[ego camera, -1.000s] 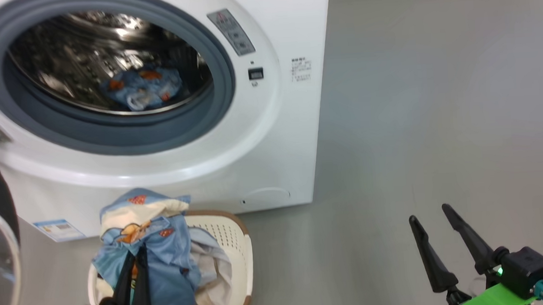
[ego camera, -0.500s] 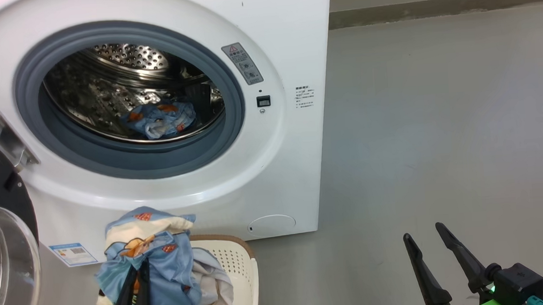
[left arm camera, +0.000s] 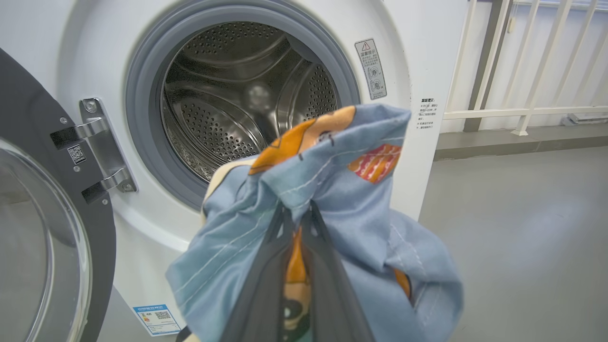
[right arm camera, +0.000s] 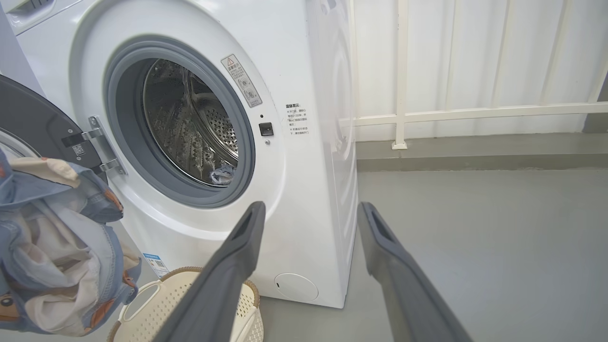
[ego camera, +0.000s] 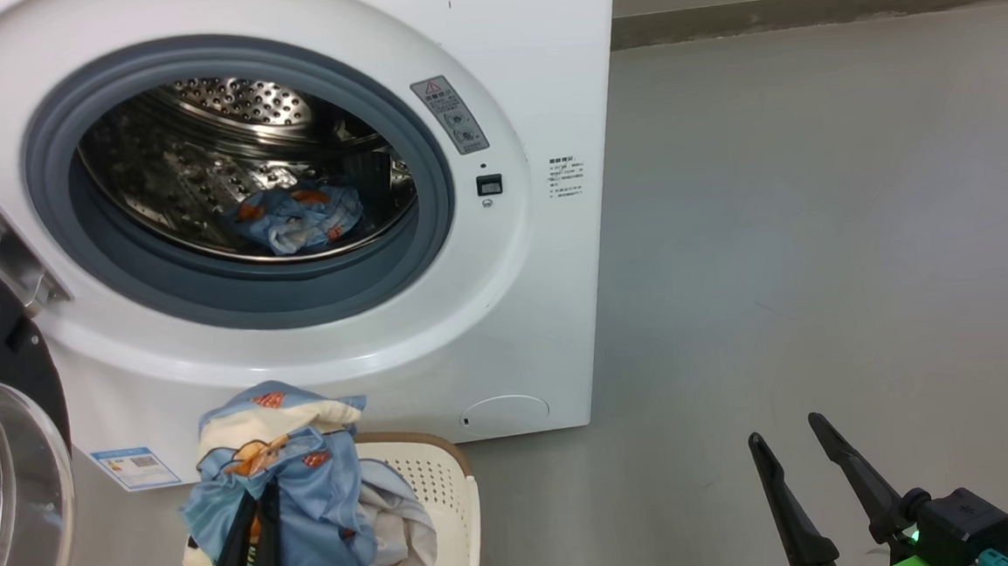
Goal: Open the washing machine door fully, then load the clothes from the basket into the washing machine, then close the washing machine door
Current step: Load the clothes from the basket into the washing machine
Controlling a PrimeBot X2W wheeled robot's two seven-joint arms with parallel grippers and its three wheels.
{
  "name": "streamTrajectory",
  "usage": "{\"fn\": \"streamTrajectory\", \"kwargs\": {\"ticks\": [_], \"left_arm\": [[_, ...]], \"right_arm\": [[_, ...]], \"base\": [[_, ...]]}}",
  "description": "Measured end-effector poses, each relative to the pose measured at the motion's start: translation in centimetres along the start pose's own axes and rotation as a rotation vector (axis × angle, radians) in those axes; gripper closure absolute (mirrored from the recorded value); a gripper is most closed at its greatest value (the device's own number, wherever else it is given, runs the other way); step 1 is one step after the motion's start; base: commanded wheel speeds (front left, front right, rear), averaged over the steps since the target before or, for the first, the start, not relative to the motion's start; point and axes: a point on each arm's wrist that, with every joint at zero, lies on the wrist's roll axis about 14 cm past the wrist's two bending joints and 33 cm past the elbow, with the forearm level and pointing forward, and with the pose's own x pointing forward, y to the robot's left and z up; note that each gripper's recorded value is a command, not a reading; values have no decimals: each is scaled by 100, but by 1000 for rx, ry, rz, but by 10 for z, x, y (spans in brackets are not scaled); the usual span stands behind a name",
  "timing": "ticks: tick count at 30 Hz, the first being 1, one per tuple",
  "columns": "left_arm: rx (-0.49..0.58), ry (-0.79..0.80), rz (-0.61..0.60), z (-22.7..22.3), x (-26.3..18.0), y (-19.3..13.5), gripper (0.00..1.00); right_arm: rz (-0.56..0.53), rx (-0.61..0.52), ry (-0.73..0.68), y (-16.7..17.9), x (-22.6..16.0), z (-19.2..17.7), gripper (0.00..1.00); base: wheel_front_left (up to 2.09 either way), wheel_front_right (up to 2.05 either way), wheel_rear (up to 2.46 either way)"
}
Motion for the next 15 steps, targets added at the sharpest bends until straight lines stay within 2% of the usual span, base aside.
{"fn": "streamTrajectory", "kwargs": {"ticks": [15], "left_arm": [[-15, 35, -3, -12, 6, -2, 100]], "right_arm": [[-15, -3, 17, -6, 0, -5, 0]], "base": [[0, 0, 0]]}}
